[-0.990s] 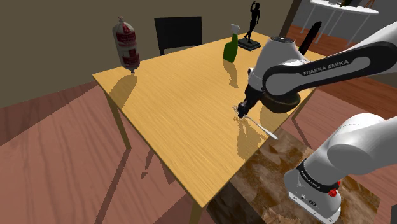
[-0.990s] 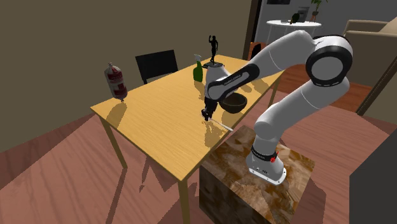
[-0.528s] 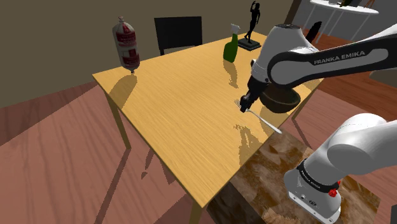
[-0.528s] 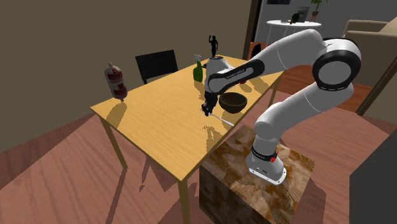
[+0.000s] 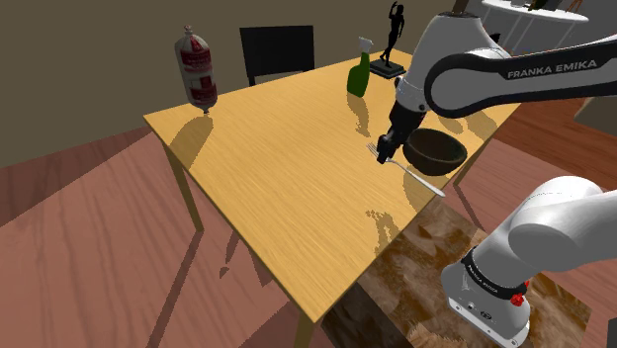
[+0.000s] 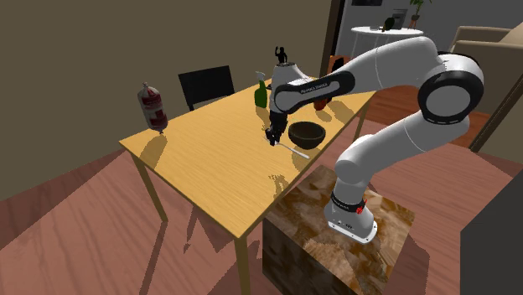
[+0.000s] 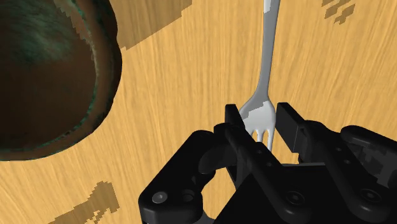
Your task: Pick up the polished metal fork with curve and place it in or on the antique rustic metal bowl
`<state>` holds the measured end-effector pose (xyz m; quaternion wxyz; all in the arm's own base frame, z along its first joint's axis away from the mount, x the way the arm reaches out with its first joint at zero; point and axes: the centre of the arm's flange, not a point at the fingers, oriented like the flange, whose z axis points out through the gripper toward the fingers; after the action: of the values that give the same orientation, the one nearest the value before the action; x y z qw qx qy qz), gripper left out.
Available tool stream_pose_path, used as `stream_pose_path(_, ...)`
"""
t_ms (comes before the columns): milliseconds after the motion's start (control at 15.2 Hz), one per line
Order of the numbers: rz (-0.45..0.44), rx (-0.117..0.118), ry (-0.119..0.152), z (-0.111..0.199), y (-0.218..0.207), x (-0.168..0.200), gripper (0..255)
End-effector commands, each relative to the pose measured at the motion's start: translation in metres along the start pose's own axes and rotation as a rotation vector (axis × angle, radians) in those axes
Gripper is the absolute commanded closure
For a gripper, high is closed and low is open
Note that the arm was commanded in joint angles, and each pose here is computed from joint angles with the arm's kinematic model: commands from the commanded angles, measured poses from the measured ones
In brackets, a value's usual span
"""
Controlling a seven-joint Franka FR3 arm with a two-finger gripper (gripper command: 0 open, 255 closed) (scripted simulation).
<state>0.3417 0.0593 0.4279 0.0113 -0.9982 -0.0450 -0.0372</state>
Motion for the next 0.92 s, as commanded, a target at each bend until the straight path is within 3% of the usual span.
stream_pose_path(0,0.000,0.000,0.000,-0.011,0.000,0.000,255)
stream_pose_path(858,0.000,0.000,0.000,-0.074,0.012,0.002,255)
